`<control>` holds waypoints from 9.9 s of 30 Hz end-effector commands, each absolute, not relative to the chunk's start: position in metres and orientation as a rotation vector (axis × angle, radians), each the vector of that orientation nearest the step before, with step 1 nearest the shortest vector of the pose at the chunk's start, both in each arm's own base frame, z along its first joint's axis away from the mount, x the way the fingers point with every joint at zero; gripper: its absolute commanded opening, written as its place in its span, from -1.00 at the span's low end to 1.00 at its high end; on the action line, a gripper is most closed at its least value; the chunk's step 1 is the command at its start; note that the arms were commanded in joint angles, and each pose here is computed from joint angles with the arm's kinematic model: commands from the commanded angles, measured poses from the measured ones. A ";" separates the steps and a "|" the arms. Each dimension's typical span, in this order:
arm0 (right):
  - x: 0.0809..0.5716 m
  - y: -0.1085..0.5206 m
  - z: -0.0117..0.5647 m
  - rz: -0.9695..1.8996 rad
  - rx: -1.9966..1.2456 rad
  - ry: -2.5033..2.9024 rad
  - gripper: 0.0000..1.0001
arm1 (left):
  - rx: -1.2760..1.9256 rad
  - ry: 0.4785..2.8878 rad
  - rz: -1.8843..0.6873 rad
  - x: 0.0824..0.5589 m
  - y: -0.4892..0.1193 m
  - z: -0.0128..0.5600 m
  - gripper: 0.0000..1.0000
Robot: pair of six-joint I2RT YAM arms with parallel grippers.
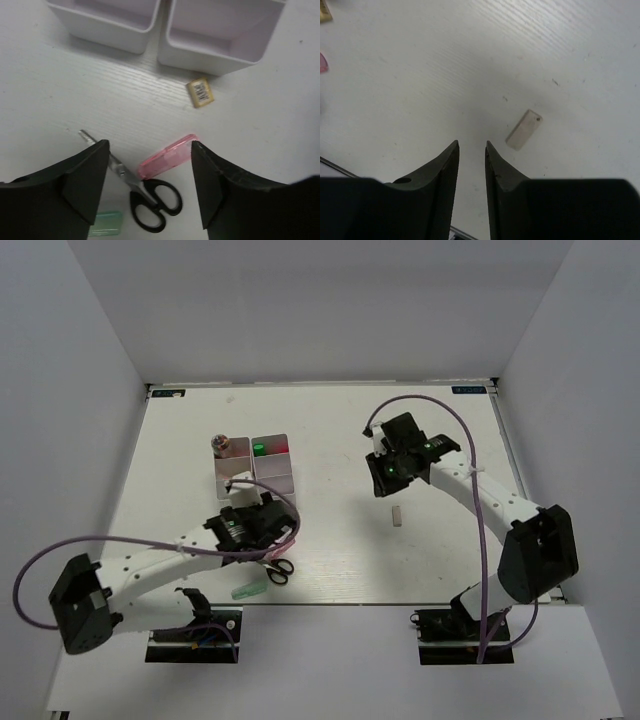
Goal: Sort the stationery into containers
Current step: Grab a piece of stationery with the left arm, then place the stationery into the container, then grab a piece of stationery with the right arm, then place the stationery into the container
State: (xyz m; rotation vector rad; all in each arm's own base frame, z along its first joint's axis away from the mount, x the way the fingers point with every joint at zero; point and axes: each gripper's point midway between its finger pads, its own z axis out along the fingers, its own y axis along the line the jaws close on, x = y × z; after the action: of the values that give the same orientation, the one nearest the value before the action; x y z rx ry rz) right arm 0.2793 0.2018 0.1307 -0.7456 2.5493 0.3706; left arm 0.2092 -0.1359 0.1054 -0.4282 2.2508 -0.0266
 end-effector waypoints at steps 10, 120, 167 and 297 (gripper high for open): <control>0.278 0.187 0.134 0.501 -0.458 2.518 -0.41 | -0.576 2.100 0.010 0.247 -0.178 0.111 0.13; 0.289 0.156 0.137 0.819 -0.145 2.508 -0.46 | -0.501 2.048 0.297 0.281 -0.201 0.008 0.15; 0.280 0.163 0.140 0.916 -0.263 2.502 -0.22 | -0.484 2.256 -0.061 0.337 -0.194 0.172 -0.98; 0.336 0.470 0.215 0.966 -1.462 1.577 -1.00 | -0.082 2.286 -0.073 0.165 -0.057 0.162 1.00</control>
State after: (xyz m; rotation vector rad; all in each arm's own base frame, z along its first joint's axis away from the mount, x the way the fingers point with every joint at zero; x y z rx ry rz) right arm 0.3356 0.4559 0.1676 -1.4181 1.7997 0.9509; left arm 0.1640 -0.0563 0.1630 -0.0660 2.2860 -0.0648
